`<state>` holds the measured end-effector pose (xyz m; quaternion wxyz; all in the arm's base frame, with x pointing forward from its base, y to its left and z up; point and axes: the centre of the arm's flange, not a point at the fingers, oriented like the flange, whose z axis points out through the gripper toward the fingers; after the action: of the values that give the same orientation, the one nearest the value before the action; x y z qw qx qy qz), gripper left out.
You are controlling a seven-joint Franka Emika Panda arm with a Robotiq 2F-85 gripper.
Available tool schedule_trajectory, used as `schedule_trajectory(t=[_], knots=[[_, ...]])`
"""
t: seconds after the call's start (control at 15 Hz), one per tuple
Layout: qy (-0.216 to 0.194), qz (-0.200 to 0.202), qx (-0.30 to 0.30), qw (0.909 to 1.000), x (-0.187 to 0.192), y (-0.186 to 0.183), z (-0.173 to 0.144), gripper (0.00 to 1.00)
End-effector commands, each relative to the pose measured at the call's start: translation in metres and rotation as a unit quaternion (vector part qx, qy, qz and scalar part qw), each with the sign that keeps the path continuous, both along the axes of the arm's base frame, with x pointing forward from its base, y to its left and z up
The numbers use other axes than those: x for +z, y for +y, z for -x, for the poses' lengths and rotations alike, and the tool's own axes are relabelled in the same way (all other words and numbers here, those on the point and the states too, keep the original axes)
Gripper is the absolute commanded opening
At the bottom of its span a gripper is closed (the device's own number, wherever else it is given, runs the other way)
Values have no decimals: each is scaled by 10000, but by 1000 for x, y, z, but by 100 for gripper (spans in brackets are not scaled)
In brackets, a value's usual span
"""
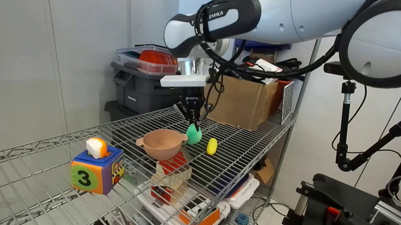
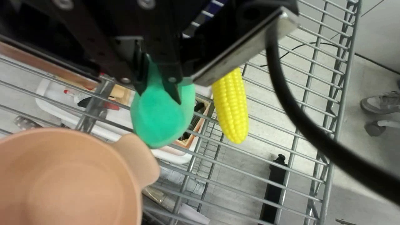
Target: Put the green object inside the bowl
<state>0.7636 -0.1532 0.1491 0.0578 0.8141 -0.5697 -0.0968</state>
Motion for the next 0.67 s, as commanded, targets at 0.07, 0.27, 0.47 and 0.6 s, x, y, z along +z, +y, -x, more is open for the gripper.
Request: schedule_trajectory(t=[0.07, 0.27, 0.47, 0.6], knots=[[-131, -393, 153, 9990, 43, -5, -49, 4], [-213, -456, 243, 9984, 63, 3, -45, 4], [-288, -579, 358, 9973, 79, 14, -46, 4], [-354, -641, 474, 9962, 84, 26, -53, 4]])
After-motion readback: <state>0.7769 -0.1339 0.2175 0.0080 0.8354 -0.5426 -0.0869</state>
